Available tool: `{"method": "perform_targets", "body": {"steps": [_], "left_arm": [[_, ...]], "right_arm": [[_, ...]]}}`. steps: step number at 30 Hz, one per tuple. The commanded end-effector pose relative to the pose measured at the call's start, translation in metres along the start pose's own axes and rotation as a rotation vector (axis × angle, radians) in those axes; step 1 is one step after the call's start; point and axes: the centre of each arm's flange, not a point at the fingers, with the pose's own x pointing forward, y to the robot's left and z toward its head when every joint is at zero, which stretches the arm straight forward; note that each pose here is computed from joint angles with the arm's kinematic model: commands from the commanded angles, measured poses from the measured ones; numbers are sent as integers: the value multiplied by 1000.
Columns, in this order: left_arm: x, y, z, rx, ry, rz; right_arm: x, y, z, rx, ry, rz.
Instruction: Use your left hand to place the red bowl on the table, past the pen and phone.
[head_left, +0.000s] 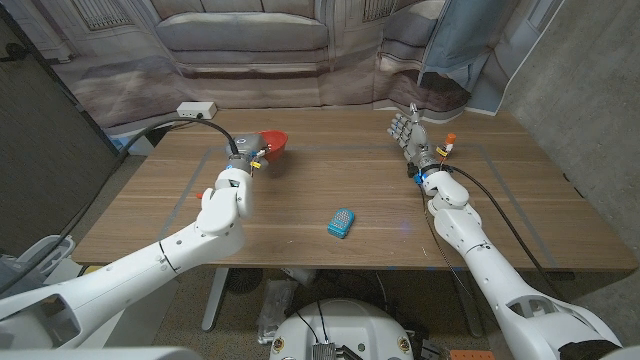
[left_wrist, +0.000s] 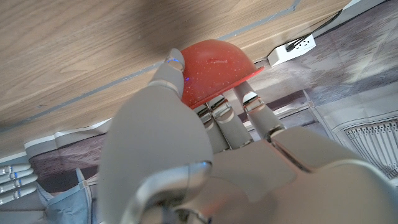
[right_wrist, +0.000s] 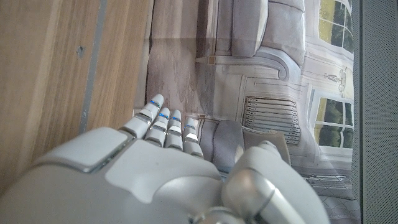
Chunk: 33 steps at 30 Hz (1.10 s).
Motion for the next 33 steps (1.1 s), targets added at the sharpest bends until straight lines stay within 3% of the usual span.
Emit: {"method": "perform_targets", "body": {"steps": [1,33], "left_arm": [[6,2,-20,-9,40,-1],[0,6,-62,-21,144,6]], "right_arm": [[2,6,0,-2,-6,-3],[-1,11,-1,5,-5,0]]}}
